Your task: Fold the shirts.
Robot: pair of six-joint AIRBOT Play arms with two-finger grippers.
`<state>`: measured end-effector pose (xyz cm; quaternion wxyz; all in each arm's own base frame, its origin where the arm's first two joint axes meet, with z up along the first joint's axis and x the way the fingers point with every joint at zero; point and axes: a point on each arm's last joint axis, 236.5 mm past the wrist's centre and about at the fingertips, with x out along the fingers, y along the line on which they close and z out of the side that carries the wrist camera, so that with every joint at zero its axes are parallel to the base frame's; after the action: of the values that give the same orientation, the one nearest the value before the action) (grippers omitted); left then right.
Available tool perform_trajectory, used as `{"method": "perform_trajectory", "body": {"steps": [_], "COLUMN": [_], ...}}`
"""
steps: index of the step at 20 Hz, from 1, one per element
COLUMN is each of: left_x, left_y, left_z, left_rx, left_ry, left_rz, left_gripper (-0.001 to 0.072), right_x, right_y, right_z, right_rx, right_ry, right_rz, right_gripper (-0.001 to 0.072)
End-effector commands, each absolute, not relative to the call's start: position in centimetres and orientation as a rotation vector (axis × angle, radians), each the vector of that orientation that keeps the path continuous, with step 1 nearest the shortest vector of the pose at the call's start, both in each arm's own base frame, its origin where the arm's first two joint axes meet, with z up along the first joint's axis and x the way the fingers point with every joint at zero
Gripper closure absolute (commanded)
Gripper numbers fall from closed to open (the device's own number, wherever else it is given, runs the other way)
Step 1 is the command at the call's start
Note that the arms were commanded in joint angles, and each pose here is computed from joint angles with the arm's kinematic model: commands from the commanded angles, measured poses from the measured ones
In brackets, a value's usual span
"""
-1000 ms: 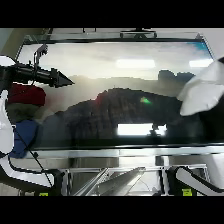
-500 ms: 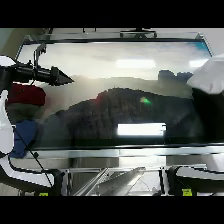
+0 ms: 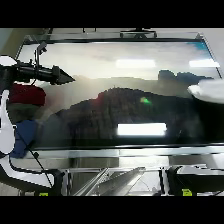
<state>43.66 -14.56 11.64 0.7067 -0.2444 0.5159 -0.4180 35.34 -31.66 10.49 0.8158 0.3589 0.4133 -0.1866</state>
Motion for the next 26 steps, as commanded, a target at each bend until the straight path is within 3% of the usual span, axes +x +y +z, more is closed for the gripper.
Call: {"method": "perform_trajectory", "body": {"steps": [1, 4, 6, 7, 8, 9, 10, 14, 17, 18, 19, 20, 24, 26], "left_x": [42.5, 42.1, 41.7, 41.5, 41.4, 41.2, 41.1, 40.9, 41.1, 41.2, 41.5, 41.7, 40.9, 38.6], "left_y": [-15.6, -16.9, -17.8, -18.1, -18.4, -18.7, -19.0, -19.3, -19.3, -19.3, -19.3, -19.3, -19.5, -20.3], "left_z": [11.6, 11.6, 11.6, 11.6, 11.6, 11.6, 11.6, 11.6, 11.7, 12.0, 12.7, 13.6, 16.7, 16.7], "left_rx": [-0.524, -0.509, -0.496, -0.491, -0.488, -0.484, -0.479, -0.475, -0.475, -0.467, -0.455, -0.437, -0.394, -0.398], "left_ry": [1.182, 1.191, 1.2, 1.205, 1.207, 1.209, 1.212, 1.215, 1.208, 1.197, 1.179, 1.154, 1.117, 1.144], "left_rz": [-0.97, -0.993, -1.013, -1.021, -1.026, -1.032, -1.039, -1.047, -1.044, -1.046, -1.048, -1.052, -1.072, -1.085], "left_gripper": [0.069, 0.069, 0.069, 0.069, 0.069, 0.069, 0.069, 0.069, 0.0691, 0.0692, 0.0694, 0.07, 0.07, 0.07], "right_x": [28.2, 25.3, 24.3, 24.1, 24.0, 23.7, 23.1, 21.5, 22.3, 23.7, 25.5, 27.3, 34.3, 35.7], "right_y": [-31.5, -30.9, -30.8, -30.7, -30.6, -30.4, -30.1, -27.9, -25.4, -24.5, -23.5, -22.6, -14.9, -9.9], "right_z": [3.1, -0.2, -1.0, -1.0, -0.9, -0.9, -1.0, -0.9, 0.3, 1.2, 2.2, 3.2, 7.5, 8.2], "right_rx": [0.965, 1.027, 0.974, 0.971, 0.975, 0.991, 0.99, 1.103, 1.186, 1.184, 1.164, 1.137, 0.954, 0.816], "right_ry": [1.065, 1.146, 1.197, 1.204, 1.208, 1.22, 1.249, 1.342, 1.364, 1.341, 1.303, 1.265, 1.174, 1.166], "right_rz": [-0.49, -0.526, -0.518, -0.52, -0.518, -0.528, -0.529, -0.548, -0.496, -0.452, -0.408, -0.367, -0.101, 0.003], "right_gripper": [0.0696, 0.0692, 0.0689, 0.0653, 0.0402, 0.0042, 0.0011, 0.0011, 0.0043, 0.028, 0.0656, 0.0694, 0.0697, 0.0697]}}
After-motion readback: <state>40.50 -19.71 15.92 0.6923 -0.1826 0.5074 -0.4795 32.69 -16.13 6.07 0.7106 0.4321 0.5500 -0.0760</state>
